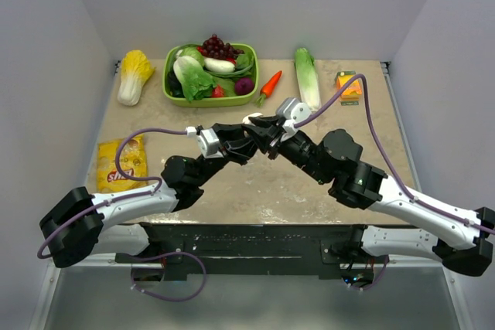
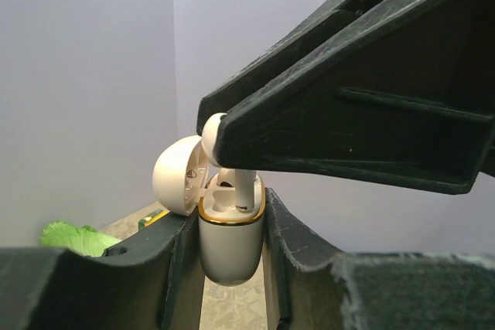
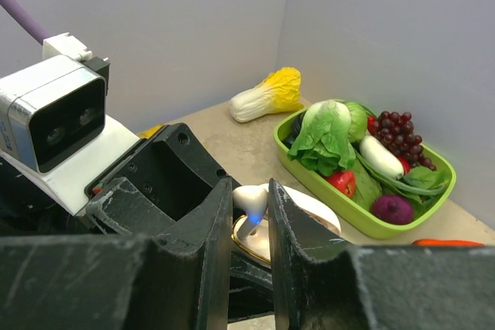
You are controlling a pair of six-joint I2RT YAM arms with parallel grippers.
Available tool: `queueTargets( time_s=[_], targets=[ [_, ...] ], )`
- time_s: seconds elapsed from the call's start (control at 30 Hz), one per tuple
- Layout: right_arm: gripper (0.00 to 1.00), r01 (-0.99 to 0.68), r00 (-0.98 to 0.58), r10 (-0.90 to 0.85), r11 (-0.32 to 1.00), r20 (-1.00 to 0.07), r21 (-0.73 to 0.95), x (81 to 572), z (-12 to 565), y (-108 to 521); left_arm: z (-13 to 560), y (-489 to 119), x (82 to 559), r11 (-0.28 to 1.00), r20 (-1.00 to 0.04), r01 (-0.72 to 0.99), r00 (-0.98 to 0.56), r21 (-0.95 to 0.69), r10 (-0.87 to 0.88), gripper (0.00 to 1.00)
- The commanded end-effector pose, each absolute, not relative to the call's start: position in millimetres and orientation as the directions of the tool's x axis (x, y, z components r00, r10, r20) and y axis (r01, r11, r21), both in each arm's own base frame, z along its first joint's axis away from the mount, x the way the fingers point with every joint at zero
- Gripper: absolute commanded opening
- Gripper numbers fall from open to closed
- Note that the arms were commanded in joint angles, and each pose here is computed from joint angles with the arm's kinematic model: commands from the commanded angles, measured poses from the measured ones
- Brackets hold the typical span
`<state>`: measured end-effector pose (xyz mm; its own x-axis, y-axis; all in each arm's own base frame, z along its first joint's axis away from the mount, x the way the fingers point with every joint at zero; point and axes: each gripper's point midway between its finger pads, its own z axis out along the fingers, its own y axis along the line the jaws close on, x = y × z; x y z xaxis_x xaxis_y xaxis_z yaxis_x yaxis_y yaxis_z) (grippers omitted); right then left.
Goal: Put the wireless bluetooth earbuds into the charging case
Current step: Place the earbud in the charging case.
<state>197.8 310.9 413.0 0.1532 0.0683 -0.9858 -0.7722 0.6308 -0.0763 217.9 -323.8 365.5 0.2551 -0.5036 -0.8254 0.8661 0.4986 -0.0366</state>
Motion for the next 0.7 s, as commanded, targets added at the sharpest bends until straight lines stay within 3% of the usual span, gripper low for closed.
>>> queueTargets(
  time_s=[0.0,0.67],
  targets=[
    [0.0,-0.751,0.186,0.081,0.655,-0.979,-0.088,201.4,429.0,308.6,402.6,-314.8,209.8,0.483,-0.751,0.876,0.306,-0.019,-0.585,0.0],
    [0.0,-0.745,0.173,0.055,0.66,-0.983,-0.094,202.8,417.3,308.2,408.6,-309.6,205.9,0.487,-0.74,0.874,0.319,-0.012,-0.592,0.0]
  ],
)
